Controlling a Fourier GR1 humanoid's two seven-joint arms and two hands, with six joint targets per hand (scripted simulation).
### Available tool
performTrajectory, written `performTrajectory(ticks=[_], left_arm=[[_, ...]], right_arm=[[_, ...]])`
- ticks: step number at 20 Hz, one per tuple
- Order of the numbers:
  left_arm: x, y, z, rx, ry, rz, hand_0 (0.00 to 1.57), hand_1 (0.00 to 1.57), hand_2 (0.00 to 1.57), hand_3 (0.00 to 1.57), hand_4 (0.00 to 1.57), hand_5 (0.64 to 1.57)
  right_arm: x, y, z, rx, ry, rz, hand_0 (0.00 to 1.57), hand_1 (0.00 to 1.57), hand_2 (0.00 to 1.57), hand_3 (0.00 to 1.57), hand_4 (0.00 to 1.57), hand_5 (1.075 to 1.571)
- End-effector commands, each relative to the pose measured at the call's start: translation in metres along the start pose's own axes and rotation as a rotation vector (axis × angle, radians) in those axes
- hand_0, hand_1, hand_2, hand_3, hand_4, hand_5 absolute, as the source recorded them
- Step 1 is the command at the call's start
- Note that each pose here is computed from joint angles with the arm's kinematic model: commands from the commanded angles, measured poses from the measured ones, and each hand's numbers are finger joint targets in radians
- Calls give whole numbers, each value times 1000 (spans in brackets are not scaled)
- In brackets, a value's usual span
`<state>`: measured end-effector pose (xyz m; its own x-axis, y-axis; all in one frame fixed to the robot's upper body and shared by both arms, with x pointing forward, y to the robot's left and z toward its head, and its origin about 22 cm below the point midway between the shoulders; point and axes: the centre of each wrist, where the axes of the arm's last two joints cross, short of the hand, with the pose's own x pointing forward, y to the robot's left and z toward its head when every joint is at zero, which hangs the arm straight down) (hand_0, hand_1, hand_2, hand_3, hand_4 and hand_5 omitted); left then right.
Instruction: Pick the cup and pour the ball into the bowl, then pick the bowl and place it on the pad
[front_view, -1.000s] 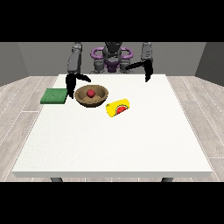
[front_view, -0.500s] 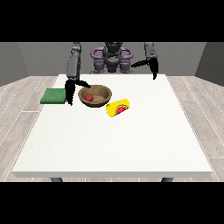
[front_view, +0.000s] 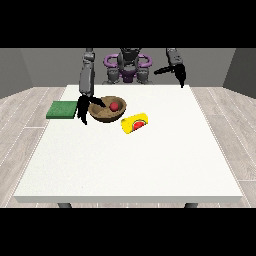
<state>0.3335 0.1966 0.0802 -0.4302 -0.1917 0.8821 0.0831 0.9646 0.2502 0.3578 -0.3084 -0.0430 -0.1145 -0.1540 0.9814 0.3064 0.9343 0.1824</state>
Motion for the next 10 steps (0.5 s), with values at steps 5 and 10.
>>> performTrajectory(ticks=[5, 10], left_arm=[[14, -4, -8, -83, -46, 24, 0, 0, 0, 0, 597, 1544], [-12, -3, 3, -78, 63, 55, 0, 0, 0, 0, 898, 1466]], right_arm=[[-22, -48, 25, -205, 178, 520, 1571, 1571, 1571, 1514, 936, 1549], [-14, -20, 12, -241, 276, 606, 1571, 1571, 1571, 1256, 898, 1566]])
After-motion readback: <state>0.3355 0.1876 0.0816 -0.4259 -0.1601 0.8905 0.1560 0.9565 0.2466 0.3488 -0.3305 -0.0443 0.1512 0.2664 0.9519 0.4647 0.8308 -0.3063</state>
